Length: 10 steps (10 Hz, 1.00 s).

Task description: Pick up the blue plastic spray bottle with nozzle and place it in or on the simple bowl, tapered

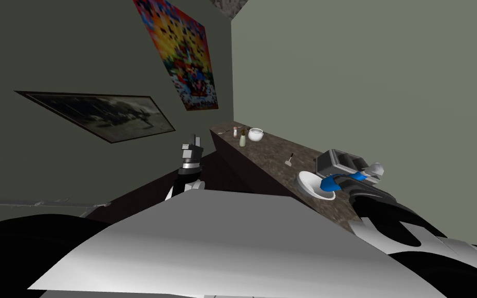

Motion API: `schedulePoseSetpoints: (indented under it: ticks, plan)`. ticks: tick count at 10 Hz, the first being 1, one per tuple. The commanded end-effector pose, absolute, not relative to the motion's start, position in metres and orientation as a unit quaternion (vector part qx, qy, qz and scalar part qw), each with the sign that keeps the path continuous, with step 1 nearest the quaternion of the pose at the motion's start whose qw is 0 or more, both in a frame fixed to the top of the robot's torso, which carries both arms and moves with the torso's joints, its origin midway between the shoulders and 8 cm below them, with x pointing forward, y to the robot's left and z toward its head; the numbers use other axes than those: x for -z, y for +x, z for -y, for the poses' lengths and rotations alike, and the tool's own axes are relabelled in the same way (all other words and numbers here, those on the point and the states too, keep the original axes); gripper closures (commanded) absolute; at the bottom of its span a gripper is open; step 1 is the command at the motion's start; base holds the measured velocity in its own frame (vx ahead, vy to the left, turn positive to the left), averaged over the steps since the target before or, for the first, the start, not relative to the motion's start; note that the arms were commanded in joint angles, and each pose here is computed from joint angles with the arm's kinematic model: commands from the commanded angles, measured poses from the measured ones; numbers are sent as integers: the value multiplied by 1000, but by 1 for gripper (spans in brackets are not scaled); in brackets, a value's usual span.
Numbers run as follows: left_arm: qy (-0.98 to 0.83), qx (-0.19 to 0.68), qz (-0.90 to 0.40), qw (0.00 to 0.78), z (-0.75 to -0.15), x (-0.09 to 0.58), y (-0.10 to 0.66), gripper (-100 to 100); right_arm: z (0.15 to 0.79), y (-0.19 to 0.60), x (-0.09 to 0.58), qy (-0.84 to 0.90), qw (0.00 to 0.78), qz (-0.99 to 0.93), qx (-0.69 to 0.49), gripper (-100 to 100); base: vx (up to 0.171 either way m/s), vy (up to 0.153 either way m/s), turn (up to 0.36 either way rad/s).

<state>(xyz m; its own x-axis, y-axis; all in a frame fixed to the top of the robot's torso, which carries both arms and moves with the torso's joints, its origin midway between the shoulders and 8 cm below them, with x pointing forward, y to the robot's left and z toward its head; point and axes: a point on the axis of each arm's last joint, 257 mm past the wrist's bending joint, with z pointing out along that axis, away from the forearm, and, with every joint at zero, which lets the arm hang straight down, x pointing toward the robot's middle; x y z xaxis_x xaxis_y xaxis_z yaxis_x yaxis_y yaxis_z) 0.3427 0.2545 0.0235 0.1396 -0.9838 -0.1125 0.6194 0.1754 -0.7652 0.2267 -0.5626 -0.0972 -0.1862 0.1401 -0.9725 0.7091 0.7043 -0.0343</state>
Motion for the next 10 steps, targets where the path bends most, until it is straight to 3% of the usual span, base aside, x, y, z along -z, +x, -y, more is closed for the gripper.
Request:
schedulePoseSetpoints:
  ticks: [1,2,3,7,8,9,10]
  plan:
    - [-287,574,-317,698,-254,-24,343,0,551,230,90,285,574,-728,243,100,32,-16,-6]
    - [-287,574,-317,698,-254,-24,343,0,556,228,93,288,572,-728,246,100,12,-6,5]
    - [-287,574,-317,698,-254,-24,343,0,554,229,92,287,573,-728,245,-100,0,0,0]
    - [-287,574,-317,698,-254,-24,343,0,554,229,92,287,573,-728,245,-100,0,0,0]
    - [-287,574,-317,698,-254,-24,343,0,554,229,92,287,573,-728,245,0,0,0,0]
    - [-287,574,-317,698,-254,-24,343,0,562,230,81,287,573,-726,249,-100,-18,13,18]
    - [-287,574,-317,698,-254,-24,343,0,562,230,82,289,572,-727,247,-100,-22,19,10]
